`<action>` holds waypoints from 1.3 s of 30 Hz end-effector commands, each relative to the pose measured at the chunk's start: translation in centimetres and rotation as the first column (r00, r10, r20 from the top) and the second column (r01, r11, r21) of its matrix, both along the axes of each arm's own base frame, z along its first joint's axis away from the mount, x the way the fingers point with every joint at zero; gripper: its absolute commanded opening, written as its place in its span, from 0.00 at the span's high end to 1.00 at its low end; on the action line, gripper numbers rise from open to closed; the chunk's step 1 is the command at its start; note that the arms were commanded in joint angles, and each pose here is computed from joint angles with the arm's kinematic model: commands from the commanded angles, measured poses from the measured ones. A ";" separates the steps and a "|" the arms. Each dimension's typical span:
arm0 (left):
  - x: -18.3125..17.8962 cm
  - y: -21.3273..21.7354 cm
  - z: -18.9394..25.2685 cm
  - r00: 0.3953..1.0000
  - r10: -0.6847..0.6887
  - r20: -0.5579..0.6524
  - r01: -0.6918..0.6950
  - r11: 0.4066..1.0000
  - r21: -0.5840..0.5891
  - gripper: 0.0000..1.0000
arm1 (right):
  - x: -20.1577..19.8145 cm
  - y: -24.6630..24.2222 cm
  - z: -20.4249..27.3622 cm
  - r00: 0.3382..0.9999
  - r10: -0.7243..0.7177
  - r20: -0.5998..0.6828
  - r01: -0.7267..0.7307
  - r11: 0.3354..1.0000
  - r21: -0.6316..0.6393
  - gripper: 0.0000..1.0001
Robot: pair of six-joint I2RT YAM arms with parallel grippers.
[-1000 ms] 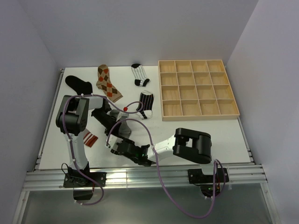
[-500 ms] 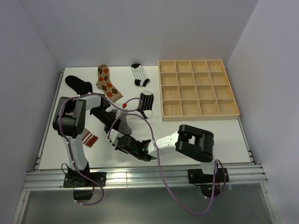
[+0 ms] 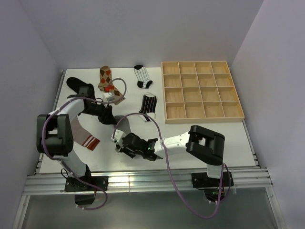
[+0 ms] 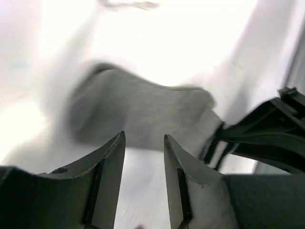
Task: Roll the socks
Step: Roll the sock at the center of the board.
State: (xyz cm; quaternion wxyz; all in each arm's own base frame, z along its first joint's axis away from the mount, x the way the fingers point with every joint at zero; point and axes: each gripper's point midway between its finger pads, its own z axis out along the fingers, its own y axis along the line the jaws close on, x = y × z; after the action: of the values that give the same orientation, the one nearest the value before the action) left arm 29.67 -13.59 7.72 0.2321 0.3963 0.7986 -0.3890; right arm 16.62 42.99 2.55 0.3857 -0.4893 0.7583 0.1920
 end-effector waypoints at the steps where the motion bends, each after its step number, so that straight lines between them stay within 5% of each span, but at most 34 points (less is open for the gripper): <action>1: 4.1 2.0 3.5 0.968 0.186 0.166 -0.174 0.981 -0.082 0.57 | -2.1 -2.4 -1.9 0.983 0.016 -0.184 -0.029 0.997 -0.068 0.84; 8: 4.2 5.1 5.6 0.908 0.273 0.319 -0.262 0.962 -0.075 0.54 | -1.4 -3.3 -1.7 0.906 0.014 -0.423 -0.049 0.996 -0.071 0.84; 17: -0.9 4.0 3.6 0.856 0.053 0.515 -0.097 0.994 0.058 0.42 | -0.4 -3.8 -1.4 0.701 0.025 -0.713 -0.094 0.994 -0.058 0.83; 22: -3.2 0.9 2.4 0.783 -0.109 0.613 -0.004 0.984 0.179 0.39 | 0.5 -2.4 -0.8 0.640 0.023 -0.768 -0.097 0.994 -0.052 0.82; 31: -5.2 -1.9 -0.2 0.763 -0.202 0.614 0.081 0.972 0.219 0.37 | 1.2 -1.7 0.3 0.518 0.039 -0.855 -0.051 0.999 0.015 0.80; 39: -7.7 -2.8 -1.8 0.768 -0.279 0.577 0.181 0.958 0.223 0.28 | 1.8 -1.5 -0.1 0.482 0.025 -0.876 -0.015 1.000 0.020 0.80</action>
State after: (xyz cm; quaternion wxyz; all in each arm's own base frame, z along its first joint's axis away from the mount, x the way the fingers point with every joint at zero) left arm 22.27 -15.77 5.59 0.3859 0.5940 0.6776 -0.1980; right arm 18.55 41.46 2.93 -0.0295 -0.3476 0.8371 0.4213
